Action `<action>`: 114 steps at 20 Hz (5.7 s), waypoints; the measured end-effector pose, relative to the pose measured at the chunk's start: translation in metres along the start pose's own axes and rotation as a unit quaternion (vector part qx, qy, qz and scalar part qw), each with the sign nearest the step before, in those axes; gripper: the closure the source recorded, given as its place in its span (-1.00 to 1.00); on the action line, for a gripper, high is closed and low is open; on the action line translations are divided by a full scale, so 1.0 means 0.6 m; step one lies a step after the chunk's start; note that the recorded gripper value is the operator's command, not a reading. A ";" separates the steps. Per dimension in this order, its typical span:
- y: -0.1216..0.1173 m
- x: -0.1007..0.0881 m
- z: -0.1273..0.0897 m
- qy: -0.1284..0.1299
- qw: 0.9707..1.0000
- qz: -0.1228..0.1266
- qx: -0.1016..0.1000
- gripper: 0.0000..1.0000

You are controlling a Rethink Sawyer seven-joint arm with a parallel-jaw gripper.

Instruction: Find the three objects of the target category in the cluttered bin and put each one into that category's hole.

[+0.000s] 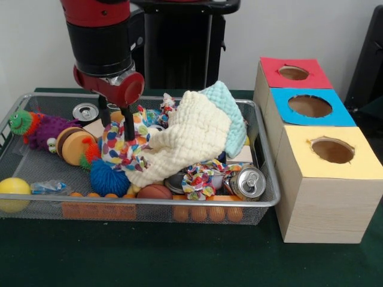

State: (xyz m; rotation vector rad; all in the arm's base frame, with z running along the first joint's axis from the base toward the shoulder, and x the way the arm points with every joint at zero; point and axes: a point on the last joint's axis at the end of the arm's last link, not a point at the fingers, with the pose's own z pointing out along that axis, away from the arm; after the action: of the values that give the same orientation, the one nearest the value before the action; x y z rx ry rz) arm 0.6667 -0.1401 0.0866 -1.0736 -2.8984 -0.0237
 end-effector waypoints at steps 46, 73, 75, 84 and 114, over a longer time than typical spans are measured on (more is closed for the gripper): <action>-0.026 0.160 0.002 0.010 0.999 -0.029 0.008 1.00; -0.026 0.116 -0.084 0.005 1.000 -0.017 0.012 -1.00; -0.023 0.115 -0.086 0.006 1.000 -0.012 0.009 -1.00; -0.014 0.112 -0.090 0.002 1.000 -0.015 0.007 -1.00; 0.004 -0.102 -0.041 -0.019 0.999 -0.011 0.025 -1.00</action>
State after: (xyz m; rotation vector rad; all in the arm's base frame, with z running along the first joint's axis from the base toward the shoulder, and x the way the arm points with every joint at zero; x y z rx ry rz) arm 0.7158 -0.1786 0.1081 -1.0460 -2.9282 0.0692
